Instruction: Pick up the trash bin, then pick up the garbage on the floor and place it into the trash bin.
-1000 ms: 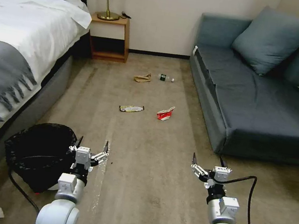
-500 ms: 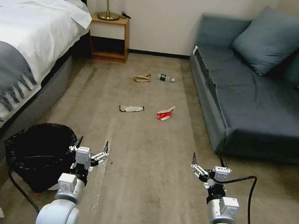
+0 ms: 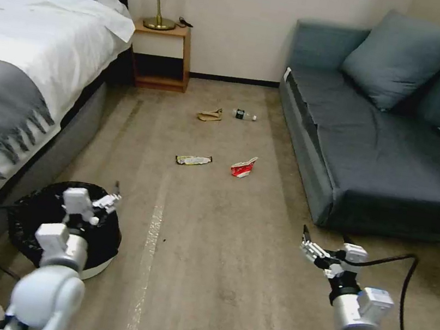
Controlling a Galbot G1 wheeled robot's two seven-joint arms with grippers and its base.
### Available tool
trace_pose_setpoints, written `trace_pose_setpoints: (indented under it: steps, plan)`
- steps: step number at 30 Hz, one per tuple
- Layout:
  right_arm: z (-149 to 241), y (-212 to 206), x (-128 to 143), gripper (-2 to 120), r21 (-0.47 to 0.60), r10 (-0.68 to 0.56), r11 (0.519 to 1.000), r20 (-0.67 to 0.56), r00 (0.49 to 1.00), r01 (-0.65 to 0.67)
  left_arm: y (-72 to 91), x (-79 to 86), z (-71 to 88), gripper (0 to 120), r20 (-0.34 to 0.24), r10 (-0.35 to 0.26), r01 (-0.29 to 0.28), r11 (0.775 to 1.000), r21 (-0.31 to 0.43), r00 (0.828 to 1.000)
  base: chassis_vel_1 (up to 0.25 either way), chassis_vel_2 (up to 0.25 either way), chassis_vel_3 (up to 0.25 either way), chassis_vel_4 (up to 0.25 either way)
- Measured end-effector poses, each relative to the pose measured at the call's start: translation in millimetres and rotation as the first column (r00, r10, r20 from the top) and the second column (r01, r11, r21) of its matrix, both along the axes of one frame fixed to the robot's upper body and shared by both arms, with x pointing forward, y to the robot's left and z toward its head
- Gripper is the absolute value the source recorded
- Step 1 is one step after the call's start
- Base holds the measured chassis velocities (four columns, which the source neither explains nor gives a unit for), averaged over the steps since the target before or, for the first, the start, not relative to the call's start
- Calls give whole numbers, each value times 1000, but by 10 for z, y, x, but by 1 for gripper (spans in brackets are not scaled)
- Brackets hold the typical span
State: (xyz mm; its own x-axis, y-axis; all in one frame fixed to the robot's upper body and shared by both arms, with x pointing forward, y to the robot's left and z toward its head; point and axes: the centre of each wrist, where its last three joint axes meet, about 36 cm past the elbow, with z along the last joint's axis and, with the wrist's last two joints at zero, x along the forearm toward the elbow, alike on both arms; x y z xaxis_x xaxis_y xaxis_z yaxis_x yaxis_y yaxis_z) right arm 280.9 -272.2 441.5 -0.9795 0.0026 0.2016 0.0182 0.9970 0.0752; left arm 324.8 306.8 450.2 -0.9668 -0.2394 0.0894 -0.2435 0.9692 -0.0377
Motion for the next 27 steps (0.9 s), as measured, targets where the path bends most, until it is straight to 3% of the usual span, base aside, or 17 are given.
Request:
trace_pose_setpoints:
  steps: [8,12,14,17,23,25,27]
  plan:
    - [275,-84,-23,100,59,50,997,-41,998,-48,154,80,208,94,1,24,-24,1000,-10,1000,0,0,0,0]
    - [455,-121,-43,100,96,94,992,-70,993,-87,288,150,417,93,8,55,-54,998,-25,998,0,0,0,0]
    - [602,-138,-59,100,125,136,984,-92,986,-124,408,214,630,93,6,81,-81,996,-42,997,0,0,0,0]
    - [605,-156,-21,100,141,148,981,-95,985,-134,452,236,724,93,10,91,-91,995,-46,996,0,0,0,0]
    - [538,-176,60,100,155,148,979,-91,985,-133,465,242,750,93,4,95,-95,994,-53,995,0,0,0,0]
    - [527,-178,73,100,156,148,979,-90,985,-133,517,256,753,93,-19,113,-114,992,-61,993,0,0,0,0]
    - [508,-183,90,100,156,147,979,-89,985,-132,699,305,768,93,-75,169,-173,983,-54,983,0,0,0,0]
